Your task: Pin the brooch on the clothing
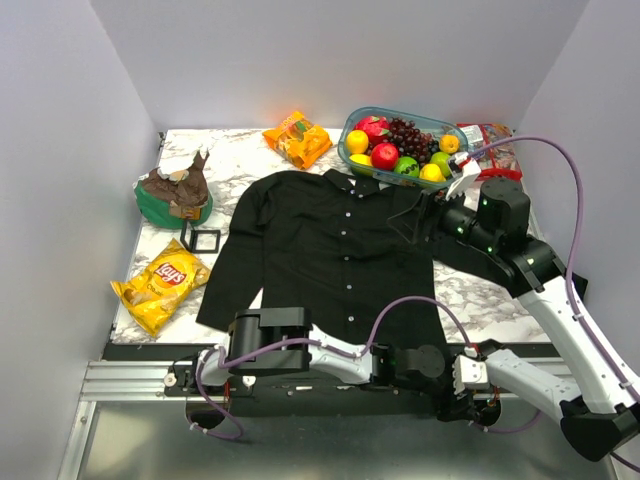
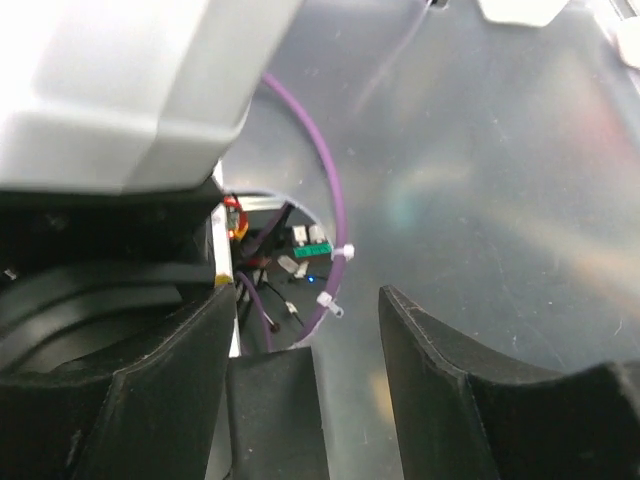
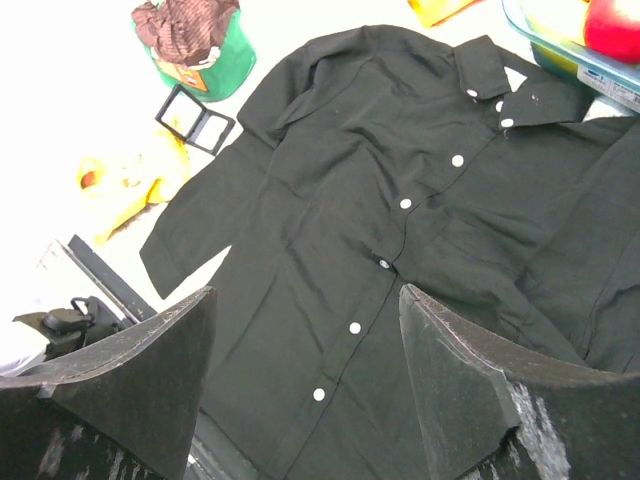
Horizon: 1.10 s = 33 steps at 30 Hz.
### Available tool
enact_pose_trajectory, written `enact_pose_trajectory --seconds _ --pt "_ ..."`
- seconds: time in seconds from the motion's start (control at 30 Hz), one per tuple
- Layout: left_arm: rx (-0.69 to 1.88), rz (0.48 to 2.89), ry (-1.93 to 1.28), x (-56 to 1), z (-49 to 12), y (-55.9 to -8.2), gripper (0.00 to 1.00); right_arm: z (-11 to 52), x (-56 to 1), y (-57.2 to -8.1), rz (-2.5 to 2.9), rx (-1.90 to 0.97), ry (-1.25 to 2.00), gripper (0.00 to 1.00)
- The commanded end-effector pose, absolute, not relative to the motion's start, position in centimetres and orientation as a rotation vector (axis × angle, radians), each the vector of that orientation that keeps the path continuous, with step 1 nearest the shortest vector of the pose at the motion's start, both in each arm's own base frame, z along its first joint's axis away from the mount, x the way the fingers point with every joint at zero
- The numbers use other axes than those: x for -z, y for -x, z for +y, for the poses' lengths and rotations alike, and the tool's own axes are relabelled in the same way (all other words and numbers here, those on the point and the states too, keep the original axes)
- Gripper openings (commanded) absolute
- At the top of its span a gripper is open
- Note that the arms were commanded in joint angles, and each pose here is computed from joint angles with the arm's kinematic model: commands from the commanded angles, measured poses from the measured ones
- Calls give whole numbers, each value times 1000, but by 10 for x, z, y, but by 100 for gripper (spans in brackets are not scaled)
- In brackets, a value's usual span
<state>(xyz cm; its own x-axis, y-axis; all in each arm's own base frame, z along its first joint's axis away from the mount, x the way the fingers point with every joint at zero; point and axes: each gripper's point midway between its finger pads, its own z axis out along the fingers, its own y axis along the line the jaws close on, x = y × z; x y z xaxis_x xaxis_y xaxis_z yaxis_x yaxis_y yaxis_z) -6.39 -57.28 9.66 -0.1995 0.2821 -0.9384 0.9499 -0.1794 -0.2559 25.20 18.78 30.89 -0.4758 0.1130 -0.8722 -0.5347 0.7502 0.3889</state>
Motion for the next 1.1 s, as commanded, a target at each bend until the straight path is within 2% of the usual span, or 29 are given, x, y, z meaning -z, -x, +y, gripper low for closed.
enact_pose_trajectory --seconds 0.0,0.33,0.7,1.03,1.07 --pt "1315 1589 -1367 -72 -578 49 68 190 -315 -256 1905 -805 318 81" --pt "1159 1695 -1175 -62 -580 29 69 192 -318 -255 1896 -819 335 81" --pt "1016 1761 -1093 -49 -583 15 77 189 -322 -247 1875 -829 344 82" --pt "918 1791 -1043 -43 -590 1 76 185 -319 -243 1865 -815 340 82" --pt "904 1793 -1034 -43 -589 -2 74 184 -319 -242 1865 -813 339 82"
